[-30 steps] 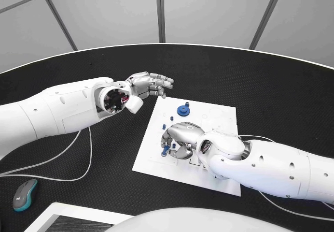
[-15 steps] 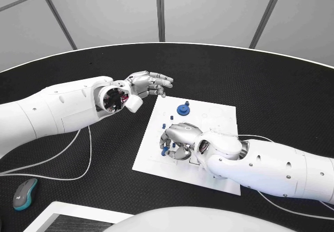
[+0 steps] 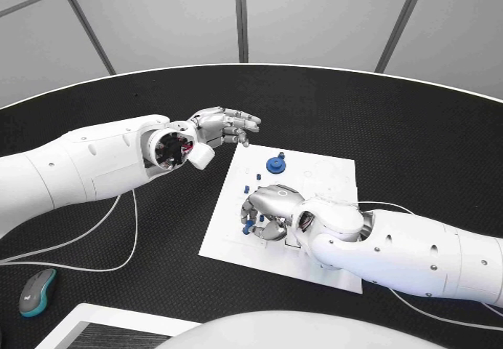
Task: Assemble the parts on the task board
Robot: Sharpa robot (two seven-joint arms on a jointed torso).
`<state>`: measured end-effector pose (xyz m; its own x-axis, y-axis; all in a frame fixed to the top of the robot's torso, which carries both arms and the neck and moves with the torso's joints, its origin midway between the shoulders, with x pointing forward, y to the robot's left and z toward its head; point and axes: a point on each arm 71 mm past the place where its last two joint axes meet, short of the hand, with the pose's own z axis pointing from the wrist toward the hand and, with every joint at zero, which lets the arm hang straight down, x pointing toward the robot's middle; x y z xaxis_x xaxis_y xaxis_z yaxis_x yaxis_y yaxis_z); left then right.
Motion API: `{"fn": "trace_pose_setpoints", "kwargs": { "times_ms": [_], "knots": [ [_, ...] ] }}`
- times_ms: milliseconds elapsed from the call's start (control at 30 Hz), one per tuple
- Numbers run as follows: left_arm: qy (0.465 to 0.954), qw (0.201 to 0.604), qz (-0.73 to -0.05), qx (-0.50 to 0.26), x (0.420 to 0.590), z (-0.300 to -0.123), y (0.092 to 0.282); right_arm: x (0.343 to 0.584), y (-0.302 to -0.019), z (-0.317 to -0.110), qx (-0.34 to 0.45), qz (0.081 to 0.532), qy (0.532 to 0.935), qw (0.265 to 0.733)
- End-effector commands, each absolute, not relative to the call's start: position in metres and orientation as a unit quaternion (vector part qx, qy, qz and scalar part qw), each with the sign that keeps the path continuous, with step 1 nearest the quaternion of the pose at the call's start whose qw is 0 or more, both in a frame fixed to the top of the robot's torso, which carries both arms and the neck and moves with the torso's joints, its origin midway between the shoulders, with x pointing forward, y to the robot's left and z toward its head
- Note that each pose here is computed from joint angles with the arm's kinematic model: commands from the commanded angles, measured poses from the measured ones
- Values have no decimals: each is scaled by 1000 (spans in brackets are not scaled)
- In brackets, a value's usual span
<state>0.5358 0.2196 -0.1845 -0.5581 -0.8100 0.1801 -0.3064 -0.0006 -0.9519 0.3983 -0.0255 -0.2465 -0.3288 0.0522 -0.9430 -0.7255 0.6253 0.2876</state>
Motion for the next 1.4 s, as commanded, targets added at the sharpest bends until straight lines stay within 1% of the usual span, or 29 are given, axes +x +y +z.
{"fn": "trace_pose_setpoints", "kwargs": {
  "times_ms": [33, 533, 1067, 1267, 1400],
  "knots": [
    [672, 220, -572, -415, 536, -185, 219, 398, -25, -247, -233, 366, 728, 530],
    [672, 219, -572, -415, 536, -185, 219, 397, -20, -247, -242, 370, 727, 525],
    [673, 219, -571, -416, 536, -185, 220, 398, -22, -247, -242, 377, 721, 529],
    [674, 219, -570, -416, 536, -185, 220, 395, -25, -244, -240, 387, 712, 534],
    [674, 219, -570, -416, 536, -185, 220, 390, -34, -239, -234, 397, 703, 541]
  ]
}}
